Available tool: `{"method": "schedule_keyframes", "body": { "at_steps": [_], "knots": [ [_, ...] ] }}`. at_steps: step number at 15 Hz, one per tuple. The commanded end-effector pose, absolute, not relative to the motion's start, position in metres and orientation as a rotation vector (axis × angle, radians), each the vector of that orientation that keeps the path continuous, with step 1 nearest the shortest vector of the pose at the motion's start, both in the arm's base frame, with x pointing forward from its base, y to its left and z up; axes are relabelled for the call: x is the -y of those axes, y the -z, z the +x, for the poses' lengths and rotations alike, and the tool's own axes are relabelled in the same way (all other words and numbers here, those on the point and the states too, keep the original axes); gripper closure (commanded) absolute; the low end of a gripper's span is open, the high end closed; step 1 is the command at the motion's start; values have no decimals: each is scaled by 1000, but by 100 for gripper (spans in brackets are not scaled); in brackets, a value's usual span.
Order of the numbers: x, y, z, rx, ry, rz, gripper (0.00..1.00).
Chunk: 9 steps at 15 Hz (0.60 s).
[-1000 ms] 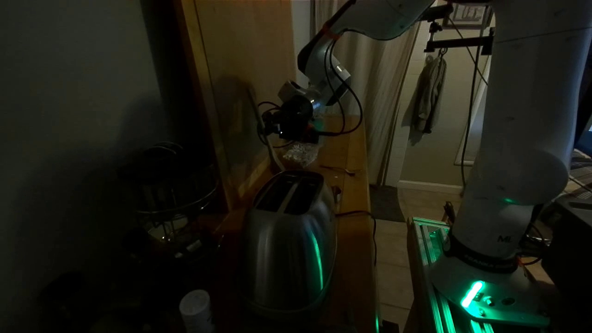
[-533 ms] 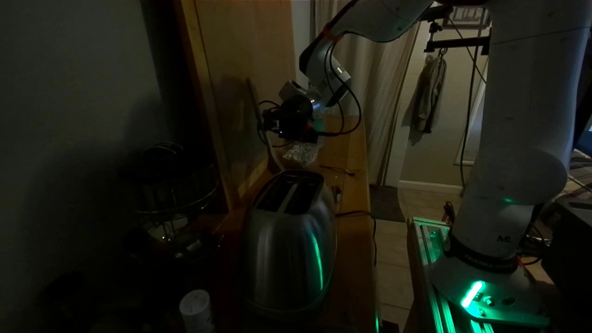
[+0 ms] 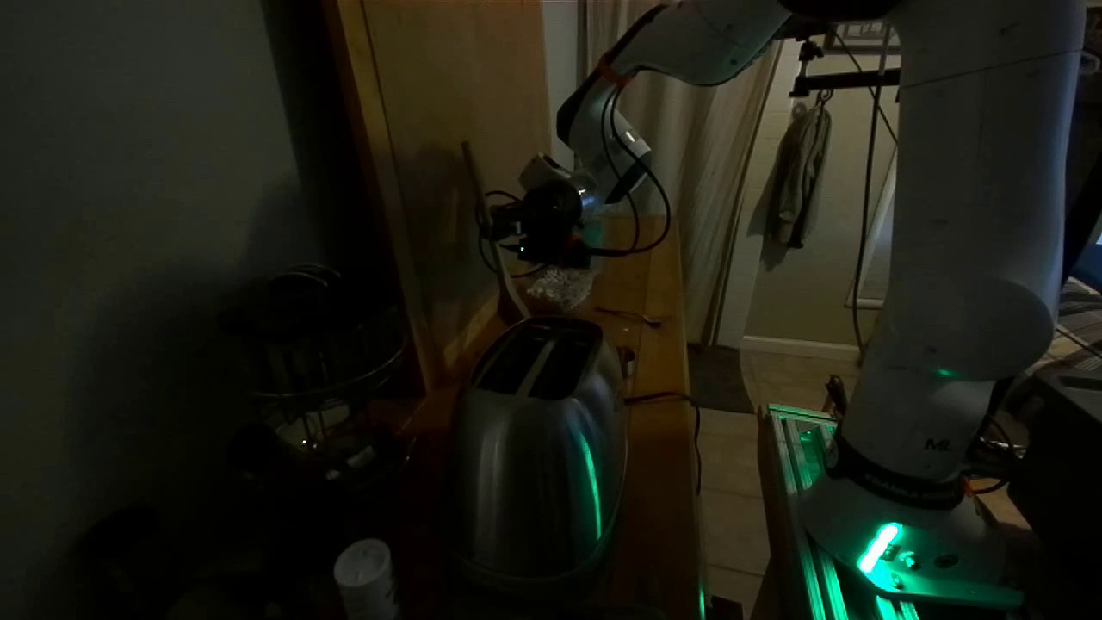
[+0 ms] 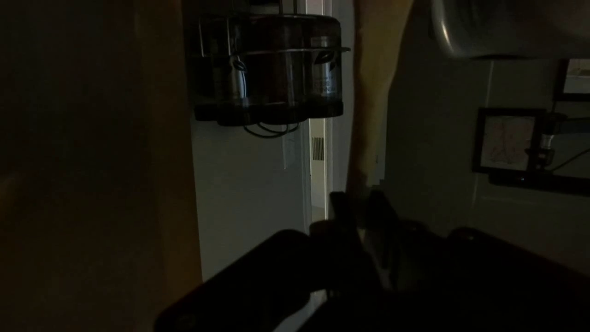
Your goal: Place one white object from the clear bowl on the wooden spoon., use the spoon to place the object in the large measuring cup.
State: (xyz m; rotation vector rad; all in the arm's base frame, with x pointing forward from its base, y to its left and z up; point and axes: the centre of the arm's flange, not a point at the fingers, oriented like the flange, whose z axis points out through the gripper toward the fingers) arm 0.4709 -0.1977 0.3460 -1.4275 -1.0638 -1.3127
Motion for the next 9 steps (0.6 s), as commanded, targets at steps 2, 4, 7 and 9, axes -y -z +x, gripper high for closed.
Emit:
{"method": "schedule_keyframes", "body": {
  "at_steps": [2,4,7,9],
  "knots": [
    [209,-351,477,1022,1347,-1356,96],
    [210,-352,475,1022,1355,-1352,96],
    [213,-351,476,1003,1388,-1372,96],
    [212,-351,475,1003,1373,-1351,96]
  ]
}}
